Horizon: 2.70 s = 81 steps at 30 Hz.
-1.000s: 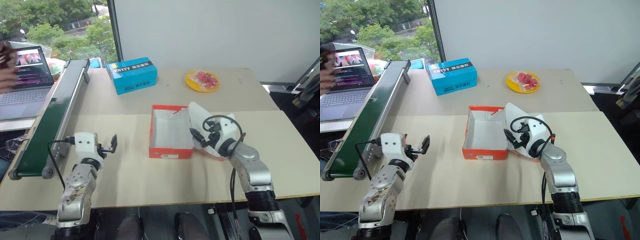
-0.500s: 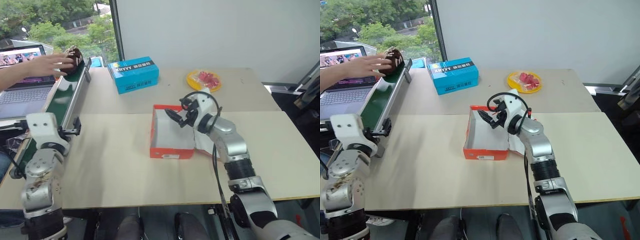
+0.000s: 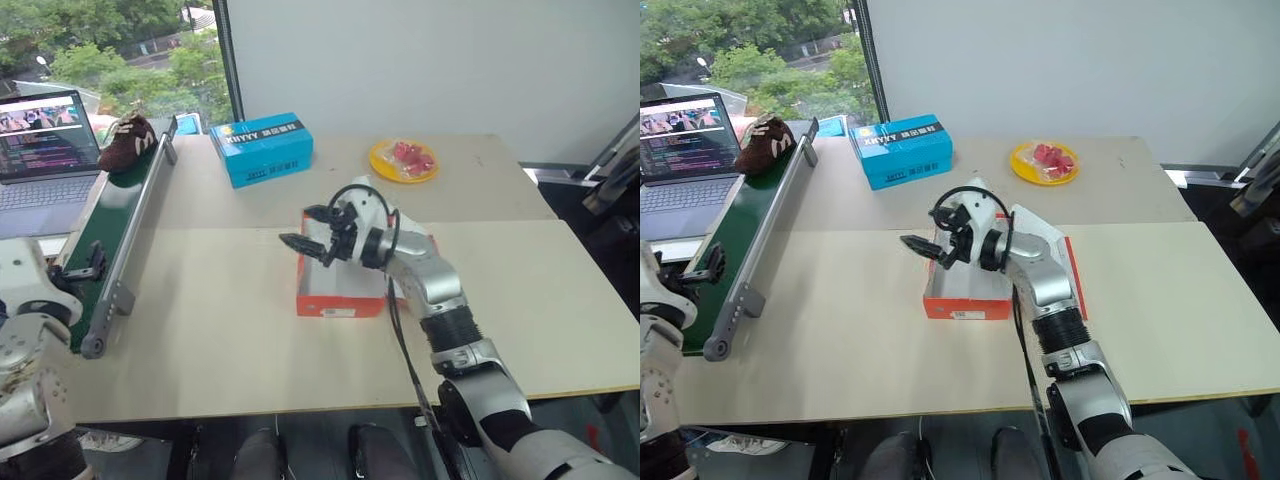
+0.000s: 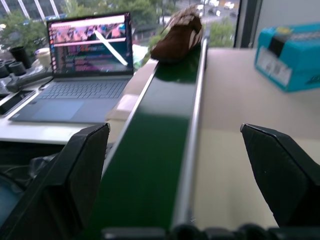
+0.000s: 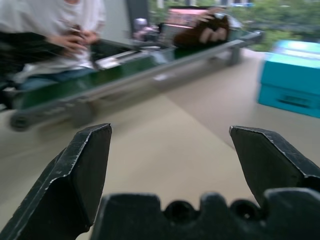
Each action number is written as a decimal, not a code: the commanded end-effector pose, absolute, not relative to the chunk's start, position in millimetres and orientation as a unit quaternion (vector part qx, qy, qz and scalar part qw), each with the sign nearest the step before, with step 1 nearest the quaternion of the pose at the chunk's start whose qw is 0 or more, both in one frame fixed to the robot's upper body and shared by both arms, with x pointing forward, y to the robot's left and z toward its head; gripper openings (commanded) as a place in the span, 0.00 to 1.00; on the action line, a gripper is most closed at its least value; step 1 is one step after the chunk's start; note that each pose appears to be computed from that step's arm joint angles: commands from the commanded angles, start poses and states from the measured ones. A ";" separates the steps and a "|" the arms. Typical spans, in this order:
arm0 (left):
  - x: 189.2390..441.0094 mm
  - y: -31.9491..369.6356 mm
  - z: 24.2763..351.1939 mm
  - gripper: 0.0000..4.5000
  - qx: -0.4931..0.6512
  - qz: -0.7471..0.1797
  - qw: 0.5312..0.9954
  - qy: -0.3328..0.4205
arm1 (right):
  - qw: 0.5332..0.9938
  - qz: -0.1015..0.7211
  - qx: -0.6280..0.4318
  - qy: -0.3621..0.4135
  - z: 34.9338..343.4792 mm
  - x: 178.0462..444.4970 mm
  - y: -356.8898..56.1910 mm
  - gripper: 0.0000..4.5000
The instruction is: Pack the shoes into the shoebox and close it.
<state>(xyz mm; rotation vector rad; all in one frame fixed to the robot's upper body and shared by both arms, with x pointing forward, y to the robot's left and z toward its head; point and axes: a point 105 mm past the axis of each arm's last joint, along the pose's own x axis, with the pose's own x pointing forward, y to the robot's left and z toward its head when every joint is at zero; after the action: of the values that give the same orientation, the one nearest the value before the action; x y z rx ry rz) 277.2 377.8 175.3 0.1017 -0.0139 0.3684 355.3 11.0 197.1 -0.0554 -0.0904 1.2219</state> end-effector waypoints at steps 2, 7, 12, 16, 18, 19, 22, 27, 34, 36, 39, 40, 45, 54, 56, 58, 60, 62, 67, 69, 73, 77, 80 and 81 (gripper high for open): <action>274.6 399.2 193.4 1.00 0.066 0.192 0.979 -0.031 | 0.793 0.607 -0.029 -0.053 210.2 335.9 17.3 0.99; 296.0 403.2 196.8 1.00 0.069 0.144 0.987 -0.009 | 0.795 0.604 -0.033 -0.049 210.1 332.7 17.3 0.99; 317.8 408.3 194.9 1.00 0.106 0.105 0.988 0.046 | 0.803 0.593 -0.037 -0.053 211.4 333.5 15.1 0.99; 335.2 413.3 197.7 1.00 0.122 0.078 0.986 0.078 | 0.808 0.585 -0.037 -0.054 211.6 334.0 13.2 0.99; 341.3 416.0 198.9 1.00 0.134 0.074 0.985 0.086 | 0.809 0.584 -0.034 -0.053 211.3 333.6 12.6 0.99; 342.9 417.6 200.5 1.00 0.134 0.075 0.985 0.085 | 0.810 0.584 -0.035 -0.053 211.2 332.8 12.3 0.99; 351.9 425.0 212.4 1.00 0.125 0.083 0.985 0.080 | 0.815 0.576 -0.034 -0.052 211.1 334.3 9.2 0.99; 357.0 434.4 219.3 1.00 0.108 0.096 0.986 0.078 | 0.822 0.567 -0.034 -0.051 210.8 335.3 4.6 0.99; 360.5 436.3 206.9 1.00 0.104 0.096 0.984 0.105 | 0.825 0.561 -0.048 -0.041 205.8 335.9 0.4 0.99; 360.4 435.0 194.3 1.00 0.097 0.091 0.983 0.125 | 0.826 0.561 -0.051 -0.039 205.4 336.0 -0.9 0.99; 360.3 430.6 178.6 1.00 0.089 0.073 0.983 0.140 | 0.828 0.558 -0.053 -0.038 206.0 337.4 -2.8 0.99; 359.0 431.6 173.2 1.00 0.088 0.076 0.982 0.148 | 0.828 0.557 -0.055 -0.038 206.2 337.8 -3.2 0.99; 356.1 426.8 149.5 0.84 0.070 0.061 0.980 0.175 | 0.830 0.553 -0.061 -0.038 207.7 338.4 -5.6 1.00; 372.4 403.6 166.1 0.20 0.050 0.019 0.990 0.128 | 0.833 0.548 -0.066 -0.037 209.4 338.1 -8.0 1.00; 378.0 397.6 177.5 0.10 0.060 0.018 0.992 0.112 | 0.834 0.547 -0.064 -0.038 210.6 338.2 -8.0 1.00; 387.8 376.2 195.6 0.10 0.072 -0.011 0.994 0.081 | 0.835 0.546 -0.053 -0.039 213.4 338.5 -8.6 1.00; 394.7 346.0 212.4 0.10 0.067 -0.052 0.995 0.048 | 0.837 0.545 -0.034 -0.041 218.2 339.0 -9.7 1.00; 396.7 314.6 225.8 0.10 0.054 -0.087 0.995 0.021 | 0.840 0.541 0.003 -0.047 227.9 339.7 -11.1 1.00; 389.4 207.0 244.5 0.10 0.009 -0.202 0.979 -0.024 | 0.822 0.517 0.229 -0.073 281.2 348.8 -24.6 1.00; 383.5 176.5 243.8 0.10 -0.002 -0.234 0.972 -0.026 | 0.802 0.505 0.311 -0.069 295.9 354.0 -35.9 1.00; 371.3 124.2 251.1 0.10 -0.028 -0.297 0.954 -0.043 | 0.802 0.474 0.362 -0.035 296.8 363.5 -52.2 1.00; 359.6 88.1 261.4 0.10 -0.052 -0.354 0.932 -0.063 | 0.817 0.441 0.372 0.001 285.5 370.7 -60.5 1.00; 353.7 62.3 266.4 0.10 -0.063 -0.387 0.917 -0.070 | 0.831 0.416 0.369 0.021 273.6 374.8 -65.9 1.00; 353.1 57.5 268.0 0.10 -0.063 -0.393 0.915 -0.071 | 0.833 0.411 0.370 0.024 271.0 374.9 -67.3 1.00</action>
<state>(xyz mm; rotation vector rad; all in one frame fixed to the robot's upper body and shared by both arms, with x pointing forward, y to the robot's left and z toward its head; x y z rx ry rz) 367.2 78.8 237.7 -0.1546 -0.0448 -0.7087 378.1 -69.2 272.9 0.7860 0.0383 0.8688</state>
